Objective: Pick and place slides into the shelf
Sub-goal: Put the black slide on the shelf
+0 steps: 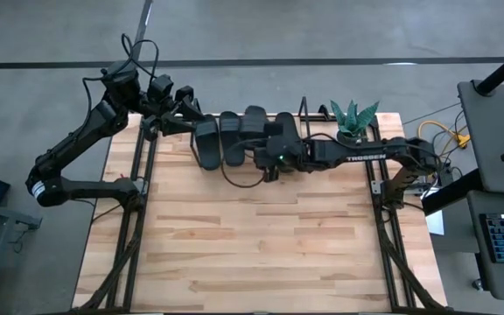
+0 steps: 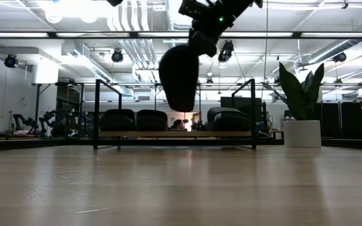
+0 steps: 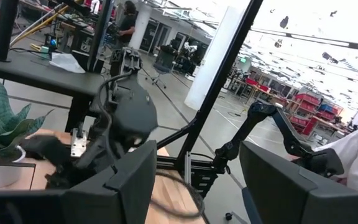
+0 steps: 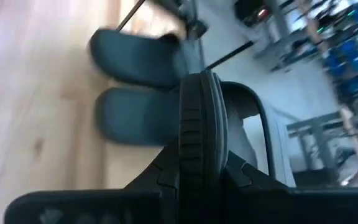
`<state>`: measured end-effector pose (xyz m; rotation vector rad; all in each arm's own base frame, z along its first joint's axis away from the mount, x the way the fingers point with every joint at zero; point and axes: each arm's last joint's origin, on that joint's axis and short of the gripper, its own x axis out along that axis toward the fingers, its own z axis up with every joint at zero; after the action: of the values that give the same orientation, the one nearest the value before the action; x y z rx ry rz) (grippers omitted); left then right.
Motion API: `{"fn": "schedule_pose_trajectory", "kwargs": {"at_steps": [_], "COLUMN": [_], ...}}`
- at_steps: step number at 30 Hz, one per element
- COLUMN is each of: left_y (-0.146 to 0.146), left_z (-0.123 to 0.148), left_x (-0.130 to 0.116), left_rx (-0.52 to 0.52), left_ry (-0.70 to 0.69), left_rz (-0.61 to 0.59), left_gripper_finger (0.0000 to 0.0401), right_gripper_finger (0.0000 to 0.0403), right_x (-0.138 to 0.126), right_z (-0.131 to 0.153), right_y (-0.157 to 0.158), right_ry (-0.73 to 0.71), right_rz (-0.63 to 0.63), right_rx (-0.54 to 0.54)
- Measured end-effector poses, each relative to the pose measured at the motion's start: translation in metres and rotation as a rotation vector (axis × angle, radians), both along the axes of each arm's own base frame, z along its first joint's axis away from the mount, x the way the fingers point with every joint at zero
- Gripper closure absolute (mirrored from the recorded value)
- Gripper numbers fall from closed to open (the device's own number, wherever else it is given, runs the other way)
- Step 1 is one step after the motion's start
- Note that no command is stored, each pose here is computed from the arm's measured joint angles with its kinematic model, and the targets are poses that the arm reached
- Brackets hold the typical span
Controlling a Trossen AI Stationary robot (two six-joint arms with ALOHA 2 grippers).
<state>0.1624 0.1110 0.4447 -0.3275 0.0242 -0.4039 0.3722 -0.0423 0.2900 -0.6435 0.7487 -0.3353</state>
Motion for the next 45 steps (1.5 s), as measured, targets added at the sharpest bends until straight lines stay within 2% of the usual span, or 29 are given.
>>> {"fn": "schedule_pose_trajectory", "kwargs": {"at_steps": [2, 4, 10, 18, 21, 27, 33, 38, 45], "left_y": [0.0, 0.0, 0.0, 0.0, 0.0, 0.0, 0.0, 0.0, 0.0], "left_z": [0.0, 0.0, 0.0, -0.001, -0.001, -0.001, -0.001, -0.002, -0.002], "left_x": [0.0, 0.0, 0.0, 0.0, 0.0, 0.0, 0.0, 0.0, 0.0], "left_rx": [-0.001, -0.001, -0.001, -0.001, -0.001, -0.001, -0.002, -0.003, -0.004], "left_ry": [0.001, 0.002, 0.002, 0.003, 0.003, 0.004, 0.005, 0.006, 0.007], "left_rz": [0.0, 0.0, -0.008, -0.01, -0.012, -0.019, -0.019, -0.02, -0.02], "left_gripper_finger": [0.0186, 0.0186, 0.0186, 0.0186, 0.0186, 0.0186, 0.0186, 0.0186, 0.0186], "right_gripper_finger": [0.0365, 0.0365, 0.0365, 0.0364, 0.0337, 0.0239, 0.0169, 0.0147, 0.0153], "right_x": [0.001, 0.001, -0.007, -0.016, -0.016, -0.018, -0.02, -0.02, -0.018], "right_z": [0.002, 0.001, -0.017, -0.036, -0.039, -0.041, -0.044, -0.044, -0.038], "right_y": [-0.004, -0.009, -0.032, -0.044, -0.044, -0.041, -0.04, -0.04, -0.04], "right_ry": [-0.023, -0.031, 0.018, 0.016, -0.036, -0.064, -0.055, -0.051, -0.049], "right_rz": [0.01, 0.035, 0.005, 0.006, -0.071, -0.104, -0.152, -0.148, -0.11], "right_rx": [-0.015, 0.018, 0.086, 0.262, 0.364, 0.568, 0.669, 0.666, 0.626]}}
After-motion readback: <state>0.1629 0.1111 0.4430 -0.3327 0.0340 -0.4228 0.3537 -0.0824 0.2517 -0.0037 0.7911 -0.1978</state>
